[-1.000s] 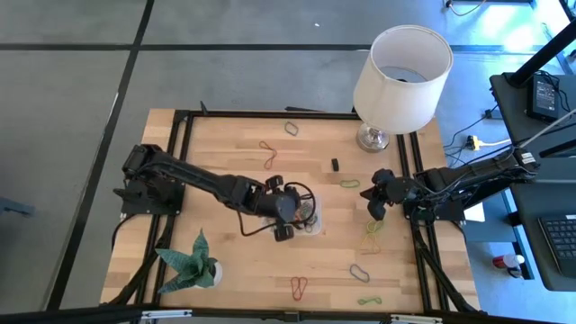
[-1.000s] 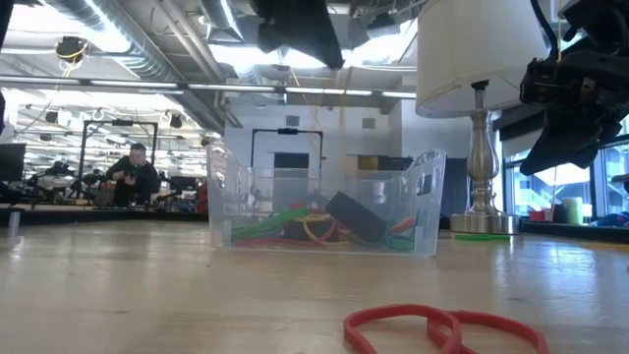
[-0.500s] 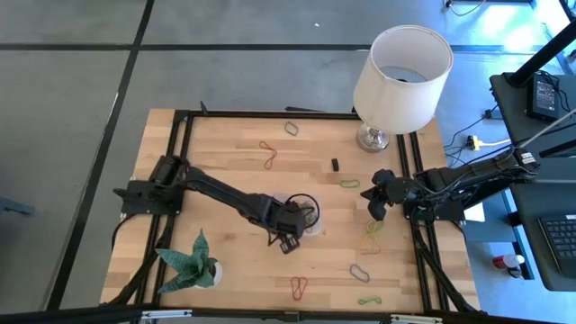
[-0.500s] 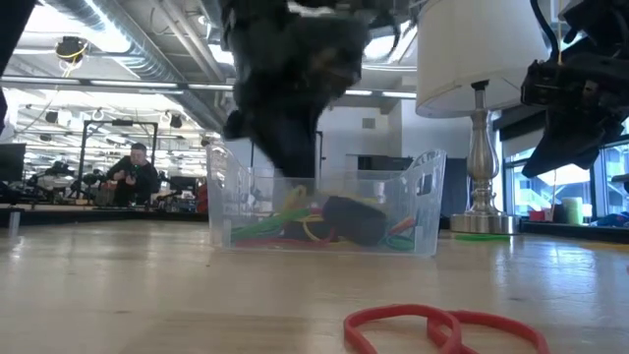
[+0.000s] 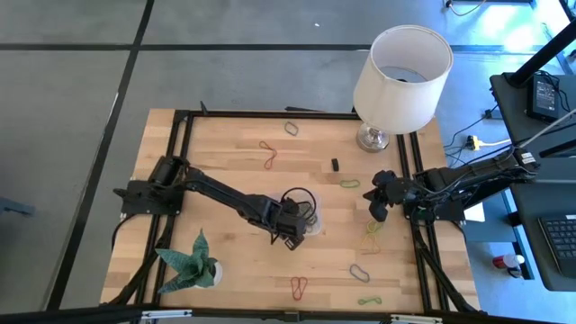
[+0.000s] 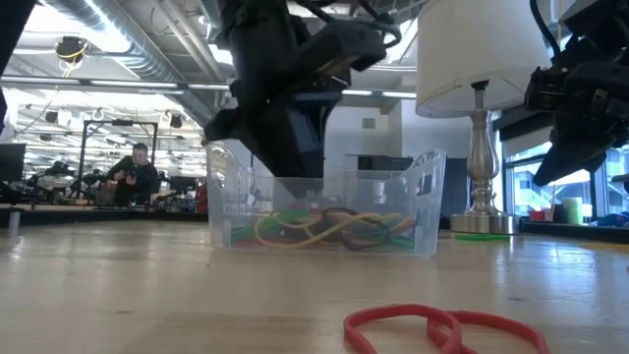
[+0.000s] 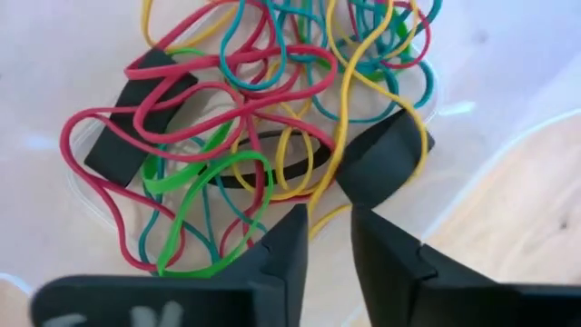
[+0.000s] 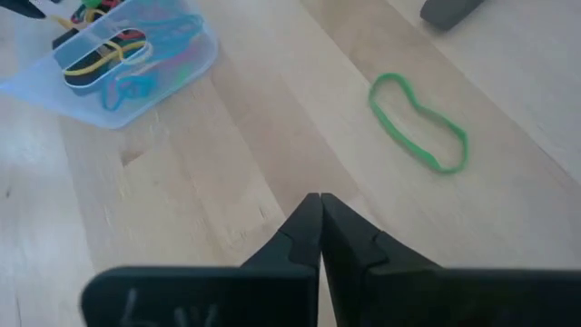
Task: Pick and place rubber bands into bin
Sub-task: Put the yellow rubber band into the transparent bin
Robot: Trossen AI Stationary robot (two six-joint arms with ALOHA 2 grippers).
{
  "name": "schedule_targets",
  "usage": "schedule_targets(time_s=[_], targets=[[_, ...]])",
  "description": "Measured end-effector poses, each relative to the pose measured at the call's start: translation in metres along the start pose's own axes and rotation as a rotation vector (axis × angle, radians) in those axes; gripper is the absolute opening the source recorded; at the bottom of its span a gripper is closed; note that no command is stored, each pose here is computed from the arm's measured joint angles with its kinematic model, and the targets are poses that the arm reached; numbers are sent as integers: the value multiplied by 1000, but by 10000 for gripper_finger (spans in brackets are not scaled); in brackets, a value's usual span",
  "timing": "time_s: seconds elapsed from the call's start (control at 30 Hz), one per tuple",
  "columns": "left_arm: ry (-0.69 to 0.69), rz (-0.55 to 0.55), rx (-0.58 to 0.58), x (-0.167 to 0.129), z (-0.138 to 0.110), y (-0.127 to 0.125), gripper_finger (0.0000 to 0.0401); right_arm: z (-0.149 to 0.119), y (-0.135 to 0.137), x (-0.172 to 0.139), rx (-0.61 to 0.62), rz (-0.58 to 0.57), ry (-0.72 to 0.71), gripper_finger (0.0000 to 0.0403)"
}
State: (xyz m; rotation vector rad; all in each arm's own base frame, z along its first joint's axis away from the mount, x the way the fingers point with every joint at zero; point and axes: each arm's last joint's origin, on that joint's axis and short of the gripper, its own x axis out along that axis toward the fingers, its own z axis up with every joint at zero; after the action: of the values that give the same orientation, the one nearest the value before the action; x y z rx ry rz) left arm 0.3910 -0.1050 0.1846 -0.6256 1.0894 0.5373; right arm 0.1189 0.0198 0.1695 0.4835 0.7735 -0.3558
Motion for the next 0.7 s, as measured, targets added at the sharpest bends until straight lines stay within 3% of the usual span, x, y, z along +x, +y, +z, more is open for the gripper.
schedule_targets(time_s=[0.3,0.6,0.7], targets=[[-53,-93,-23,-40,14,4,112,0,0,0,0,0,0,13],[-70,-238,-18,-76,30,11,89,0,0,0,1,1,-1,13],[-90,-336,60,-78,40,7,72,0,0,0,5,2,-2,13]])
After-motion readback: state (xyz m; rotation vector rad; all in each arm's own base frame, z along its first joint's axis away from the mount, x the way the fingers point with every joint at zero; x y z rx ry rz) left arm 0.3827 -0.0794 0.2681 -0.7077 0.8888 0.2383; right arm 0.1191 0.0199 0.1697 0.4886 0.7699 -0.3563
